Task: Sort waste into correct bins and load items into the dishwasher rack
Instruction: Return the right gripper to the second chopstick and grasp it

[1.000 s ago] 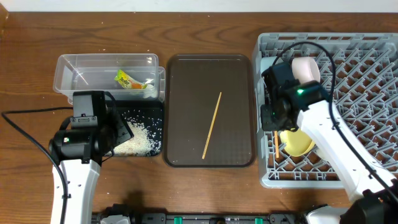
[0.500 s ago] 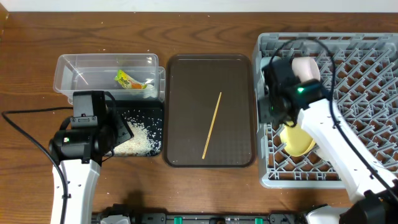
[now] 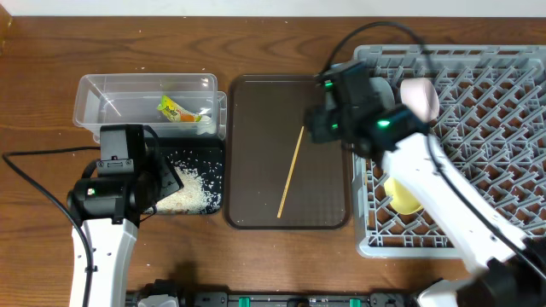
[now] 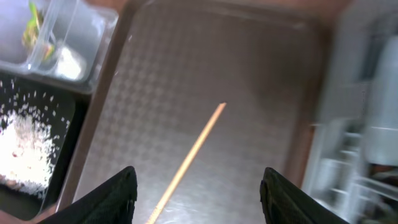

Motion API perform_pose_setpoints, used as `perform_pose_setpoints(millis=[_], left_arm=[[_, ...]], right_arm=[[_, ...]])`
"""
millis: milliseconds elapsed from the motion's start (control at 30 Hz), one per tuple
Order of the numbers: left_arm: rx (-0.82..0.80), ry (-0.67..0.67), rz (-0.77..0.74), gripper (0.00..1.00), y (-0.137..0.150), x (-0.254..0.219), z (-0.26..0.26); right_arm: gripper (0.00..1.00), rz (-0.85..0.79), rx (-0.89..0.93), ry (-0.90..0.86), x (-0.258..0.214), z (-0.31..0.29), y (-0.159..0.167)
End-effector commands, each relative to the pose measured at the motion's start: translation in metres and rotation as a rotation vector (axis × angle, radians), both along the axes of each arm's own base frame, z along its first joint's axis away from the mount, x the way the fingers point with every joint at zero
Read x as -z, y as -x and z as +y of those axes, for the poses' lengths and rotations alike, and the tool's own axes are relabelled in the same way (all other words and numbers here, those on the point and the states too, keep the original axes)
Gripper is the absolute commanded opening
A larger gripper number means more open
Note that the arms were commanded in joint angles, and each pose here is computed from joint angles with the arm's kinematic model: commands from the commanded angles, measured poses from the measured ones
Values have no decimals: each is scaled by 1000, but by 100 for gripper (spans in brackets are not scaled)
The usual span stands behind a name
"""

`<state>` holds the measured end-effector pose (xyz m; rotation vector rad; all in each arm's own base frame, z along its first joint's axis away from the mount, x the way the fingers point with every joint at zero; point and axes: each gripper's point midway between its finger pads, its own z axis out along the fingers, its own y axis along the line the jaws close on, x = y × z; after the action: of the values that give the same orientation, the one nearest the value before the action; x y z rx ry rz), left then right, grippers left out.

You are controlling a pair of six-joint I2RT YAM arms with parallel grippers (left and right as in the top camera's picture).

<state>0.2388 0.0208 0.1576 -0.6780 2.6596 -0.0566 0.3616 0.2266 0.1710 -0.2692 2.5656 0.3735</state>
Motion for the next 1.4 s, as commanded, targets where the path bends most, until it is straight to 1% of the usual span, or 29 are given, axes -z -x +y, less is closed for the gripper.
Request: perform_pose_setpoints(millis=[0, 200, 367, 533, 633, 800, 833, 1067, 1367], left_arm=[[-6, -8, 10, 60, 2, 2, 2], [-6, -8, 10, 60, 2, 2, 3], [-6, -8, 10, 60, 2, 2, 2], [-6, -8, 10, 60, 2, 2, 3], [-6, -8, 10, 60, 2, 2, 3], [-7, -8, 10, 60, 2, 2, 2], [-7, -7, 10, 60, 2, 2, 2], [-6, -7, 14, 60, 3, 2, 2], [-7, -7, 14, 60, 3, 2, 2]], right_arm=[[62, 86, 5, 12, 35, 21, 5], [62, 211, 9, 66, 99, 45, 16], [56, 305, 83, 142, 143, 41, 28], [50, 358, 125, 201, 163, 30, 36], [41, 362, 132, 226, 167, 26, 37], [18, 388, 135, 251, 171, 20, 42], [16, 392, 135, 254, 171, 19, 43], [14, 413, 136, 271, 172, 16, 48], [17, 450, 180, 286, 173, 9, 56]])
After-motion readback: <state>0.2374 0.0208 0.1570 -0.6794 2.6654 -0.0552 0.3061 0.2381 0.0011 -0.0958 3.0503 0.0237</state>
